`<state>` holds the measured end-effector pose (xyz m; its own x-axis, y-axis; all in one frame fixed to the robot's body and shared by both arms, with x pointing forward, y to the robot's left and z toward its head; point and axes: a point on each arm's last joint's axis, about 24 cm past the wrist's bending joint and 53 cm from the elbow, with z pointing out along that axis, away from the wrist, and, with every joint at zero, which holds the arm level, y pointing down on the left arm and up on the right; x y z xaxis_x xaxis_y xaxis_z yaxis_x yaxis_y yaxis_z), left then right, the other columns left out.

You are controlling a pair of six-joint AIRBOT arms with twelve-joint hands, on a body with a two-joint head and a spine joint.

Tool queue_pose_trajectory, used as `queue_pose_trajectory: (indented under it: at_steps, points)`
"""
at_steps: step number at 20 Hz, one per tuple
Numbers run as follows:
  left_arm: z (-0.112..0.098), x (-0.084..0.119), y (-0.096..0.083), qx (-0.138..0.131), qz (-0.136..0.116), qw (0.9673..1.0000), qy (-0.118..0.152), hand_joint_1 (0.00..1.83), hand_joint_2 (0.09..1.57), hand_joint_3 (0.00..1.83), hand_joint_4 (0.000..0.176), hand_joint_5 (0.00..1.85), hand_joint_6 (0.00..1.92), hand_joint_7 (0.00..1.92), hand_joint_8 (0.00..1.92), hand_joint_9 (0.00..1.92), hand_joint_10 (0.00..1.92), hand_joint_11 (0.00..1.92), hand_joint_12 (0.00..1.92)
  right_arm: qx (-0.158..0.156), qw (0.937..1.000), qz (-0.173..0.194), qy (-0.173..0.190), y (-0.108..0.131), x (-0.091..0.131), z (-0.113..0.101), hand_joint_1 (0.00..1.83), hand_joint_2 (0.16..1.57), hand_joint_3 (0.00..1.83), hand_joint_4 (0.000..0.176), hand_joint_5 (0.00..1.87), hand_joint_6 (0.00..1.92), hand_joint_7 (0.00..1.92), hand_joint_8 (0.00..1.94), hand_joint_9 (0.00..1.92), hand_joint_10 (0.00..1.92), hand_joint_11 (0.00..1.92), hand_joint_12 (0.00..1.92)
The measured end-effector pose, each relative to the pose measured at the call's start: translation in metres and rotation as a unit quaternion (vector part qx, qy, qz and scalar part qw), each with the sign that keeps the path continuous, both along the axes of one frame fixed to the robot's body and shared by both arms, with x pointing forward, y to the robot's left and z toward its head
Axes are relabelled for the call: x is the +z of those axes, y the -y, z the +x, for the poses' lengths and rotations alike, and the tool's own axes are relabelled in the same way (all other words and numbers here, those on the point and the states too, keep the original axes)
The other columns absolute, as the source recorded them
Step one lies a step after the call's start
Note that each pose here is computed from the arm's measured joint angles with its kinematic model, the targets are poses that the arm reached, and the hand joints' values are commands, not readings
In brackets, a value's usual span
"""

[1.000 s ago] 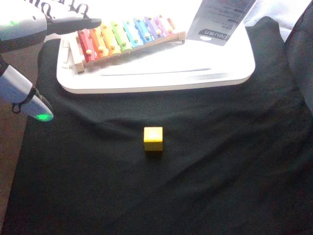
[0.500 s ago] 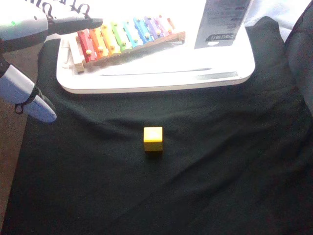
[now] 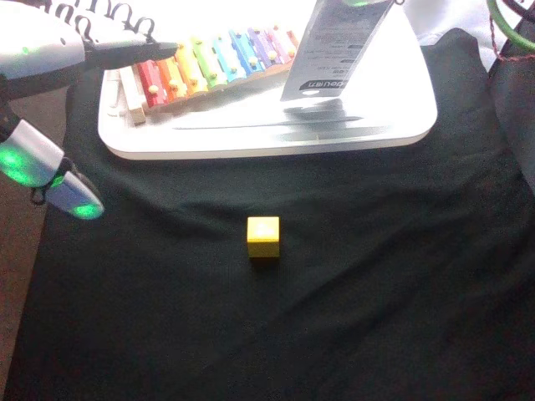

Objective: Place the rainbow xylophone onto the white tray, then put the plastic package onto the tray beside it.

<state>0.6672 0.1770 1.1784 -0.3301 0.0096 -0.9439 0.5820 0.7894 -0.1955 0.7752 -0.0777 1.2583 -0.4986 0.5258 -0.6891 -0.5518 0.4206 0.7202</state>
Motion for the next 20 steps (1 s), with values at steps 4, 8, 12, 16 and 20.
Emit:
queue_pose_trajectory:
  at_steps: [4,8,12,16,20]
  points:
    - [-0.001,-0.002,0.0,-0.001,-0.002,1.0,-0.003,0.84,0.67,0.01,0.095,0.0,0.0,0.01,0.0,0.01,0.0,0.02,0.01,-0.023,0.9991,0.014,-0.031,0.016,-0.024,0.011,1.25,1.18,0.0,0.0,0.75,1.07,0.98,1.23,1.2,0.78,1.09,1.32]
    - [-0.002,-0.004,0.001,-0.002,-0.007,0.9999,-0.009,0.82,0.66,0.0,0.071,0.0,0.0,0.02,0.0,0.04,0.01,0.06,0.03,-0.037,0.9965,0.041,-0.063,0.029,-0.043,0.014,1.36,1.12,0.0,0.0,0.8,1.06,0.98,0.98,1.16,0.87,0.97,1.08]
    - [-0.003,-0.007,0.001,0.0,-0.009,0.9999,-0.015,0.8,0.68,0.0,0.093,0.0,0.0,0.02,0.0,0.02,0.0,0.04,0.02,-0.044,0.9924,0.064,-0.095,0.035,-0.069,0.015,1.38,1.1,0.0,0.0,0.84,0.98,0.96,0.97,1.13,1.05,0.97,1.09]
    - [-0.004,-0.012,-0.001,0.001,-0.01,0.9997,-0.022,0.8,0.67,0.0,0.068,0.0,0.0,0.01,0.0,0.02,0.0,0.04,0.02,-0.054,0.9904,0.062,-0.111,0.043,-0.087,0.014,1.25,1.18,0.0,0.0,0.76,1.06,0.97,1.23,1.24,0.6,1.08,1.13]
    - [-0.006,-0.018,-0.003,0.004,-0.009,0.9995,-0.031,0.79,0.67,0.0,0.081,0.0,0.0,0.02,0.0,0.02,0.0,0.03,0.02,-0.059,0.9891,0.054,-0.123,0.052,-0.101,0.01,1.34,1.16,0.01,0.0,0.75,1.03,0.88,1.18,1.02,1.22,0.88,1.36]
